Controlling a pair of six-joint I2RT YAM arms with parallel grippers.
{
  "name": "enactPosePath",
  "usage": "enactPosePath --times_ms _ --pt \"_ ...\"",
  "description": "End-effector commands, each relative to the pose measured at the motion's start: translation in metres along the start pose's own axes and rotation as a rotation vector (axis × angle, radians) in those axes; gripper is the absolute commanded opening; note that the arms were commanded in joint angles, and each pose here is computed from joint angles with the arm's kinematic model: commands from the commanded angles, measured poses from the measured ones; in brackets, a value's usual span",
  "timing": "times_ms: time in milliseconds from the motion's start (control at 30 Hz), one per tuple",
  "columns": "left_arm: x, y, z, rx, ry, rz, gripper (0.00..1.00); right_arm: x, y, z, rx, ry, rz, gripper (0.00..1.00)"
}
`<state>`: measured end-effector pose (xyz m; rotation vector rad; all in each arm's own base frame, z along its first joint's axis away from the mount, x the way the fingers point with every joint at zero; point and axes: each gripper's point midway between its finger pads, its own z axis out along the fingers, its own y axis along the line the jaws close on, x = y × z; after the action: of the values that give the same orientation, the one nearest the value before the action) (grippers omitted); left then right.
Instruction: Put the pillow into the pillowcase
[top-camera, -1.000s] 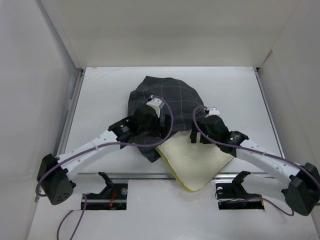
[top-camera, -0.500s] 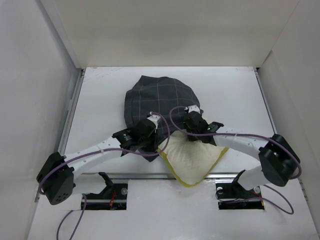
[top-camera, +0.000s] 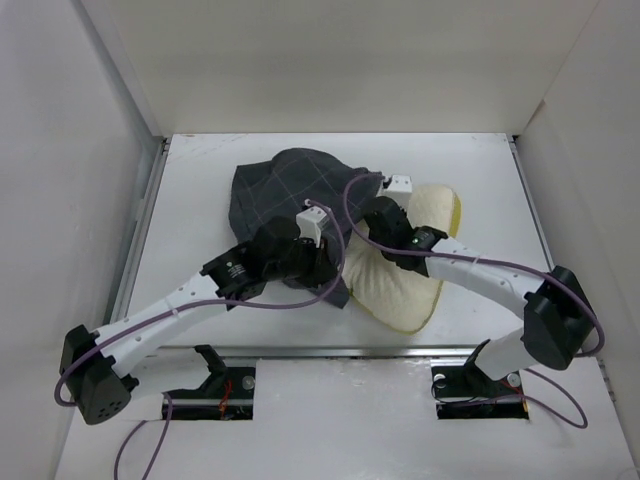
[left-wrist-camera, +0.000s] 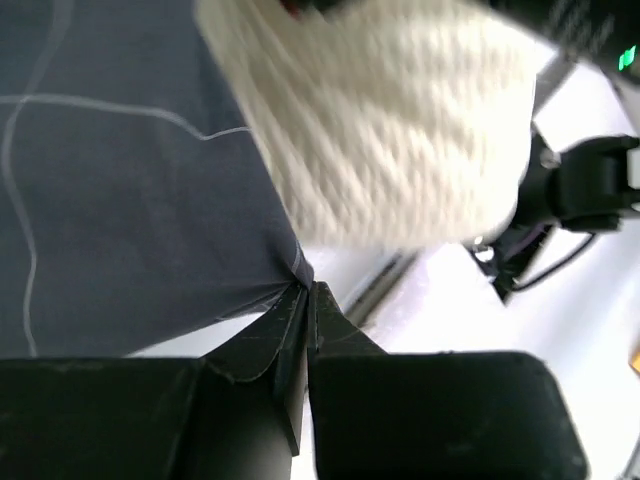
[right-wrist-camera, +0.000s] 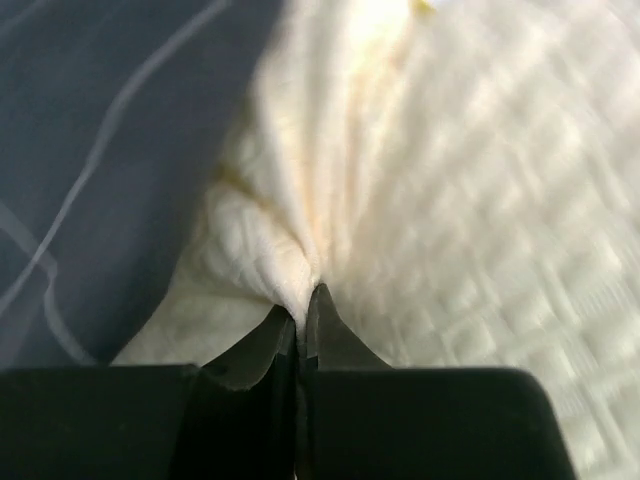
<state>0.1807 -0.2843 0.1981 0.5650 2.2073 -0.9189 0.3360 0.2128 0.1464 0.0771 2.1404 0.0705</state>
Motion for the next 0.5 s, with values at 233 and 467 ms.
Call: enactPosePath --times_ms 233,467 --pt "-0.025 -0.084 -0.039 0.37 -0.069 0.076 0.0 -0.171 -0.016 -0.033 0.096 -0.495 0.638 0.0" --pt "-0.04 -0.071 -0.005 0.284 -0.111 0.02 0.06 -0.108 0.035 0.006 -0.162 -0.303 0.698 0.0"
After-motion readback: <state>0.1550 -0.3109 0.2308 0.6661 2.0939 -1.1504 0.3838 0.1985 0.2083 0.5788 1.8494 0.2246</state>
